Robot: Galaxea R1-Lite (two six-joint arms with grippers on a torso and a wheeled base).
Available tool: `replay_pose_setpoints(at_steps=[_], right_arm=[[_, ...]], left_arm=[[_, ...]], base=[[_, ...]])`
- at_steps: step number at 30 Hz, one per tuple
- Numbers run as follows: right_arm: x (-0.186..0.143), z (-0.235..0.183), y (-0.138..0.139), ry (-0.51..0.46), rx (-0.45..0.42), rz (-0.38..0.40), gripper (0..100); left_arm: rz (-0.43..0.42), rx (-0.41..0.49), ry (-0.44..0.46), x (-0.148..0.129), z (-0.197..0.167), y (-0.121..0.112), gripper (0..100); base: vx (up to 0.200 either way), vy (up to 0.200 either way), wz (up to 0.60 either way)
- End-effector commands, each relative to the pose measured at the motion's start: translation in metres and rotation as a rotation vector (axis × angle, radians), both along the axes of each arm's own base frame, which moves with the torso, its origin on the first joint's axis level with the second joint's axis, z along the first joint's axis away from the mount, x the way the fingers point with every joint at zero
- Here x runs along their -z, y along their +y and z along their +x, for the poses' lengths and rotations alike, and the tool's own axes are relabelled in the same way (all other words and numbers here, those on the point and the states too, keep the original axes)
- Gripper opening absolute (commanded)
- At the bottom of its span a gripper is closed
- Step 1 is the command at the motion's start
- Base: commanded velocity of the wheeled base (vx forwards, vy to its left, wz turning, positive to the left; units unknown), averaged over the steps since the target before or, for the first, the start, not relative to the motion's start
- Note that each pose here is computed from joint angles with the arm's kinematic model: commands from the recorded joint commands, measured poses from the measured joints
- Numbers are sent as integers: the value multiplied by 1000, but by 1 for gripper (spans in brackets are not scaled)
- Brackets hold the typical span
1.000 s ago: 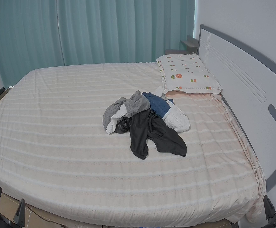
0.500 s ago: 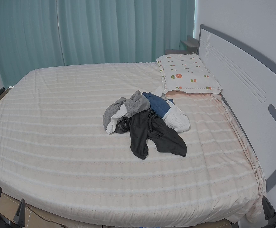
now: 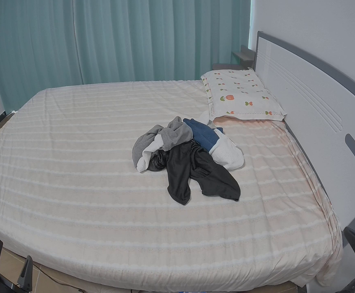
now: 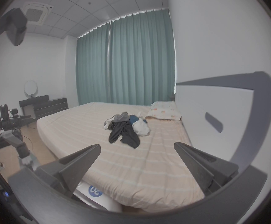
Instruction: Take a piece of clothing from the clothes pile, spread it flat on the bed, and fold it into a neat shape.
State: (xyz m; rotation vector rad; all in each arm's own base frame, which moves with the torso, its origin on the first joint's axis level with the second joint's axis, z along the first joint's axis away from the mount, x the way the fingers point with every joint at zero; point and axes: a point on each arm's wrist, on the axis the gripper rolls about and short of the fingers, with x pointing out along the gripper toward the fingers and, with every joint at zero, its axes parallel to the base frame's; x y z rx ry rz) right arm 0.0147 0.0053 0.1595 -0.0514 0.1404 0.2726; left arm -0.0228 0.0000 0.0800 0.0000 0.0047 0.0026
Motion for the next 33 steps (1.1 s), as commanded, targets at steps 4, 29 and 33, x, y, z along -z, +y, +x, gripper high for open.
replay_pose_setpoints(at_steps=[4,29,33], right_arm=[[18,143,45,489,-182,45,100],[159,396,155,538,147,184,100],[176,415,161,525,160,197,100]], left_arm=[[2,-1,8,5,1,0,100],[2,1,6,4,0,0,100],[0,-1,6,4,0,0,100]], base=[[0,0,0],[0,0,0],[0,0,0]])
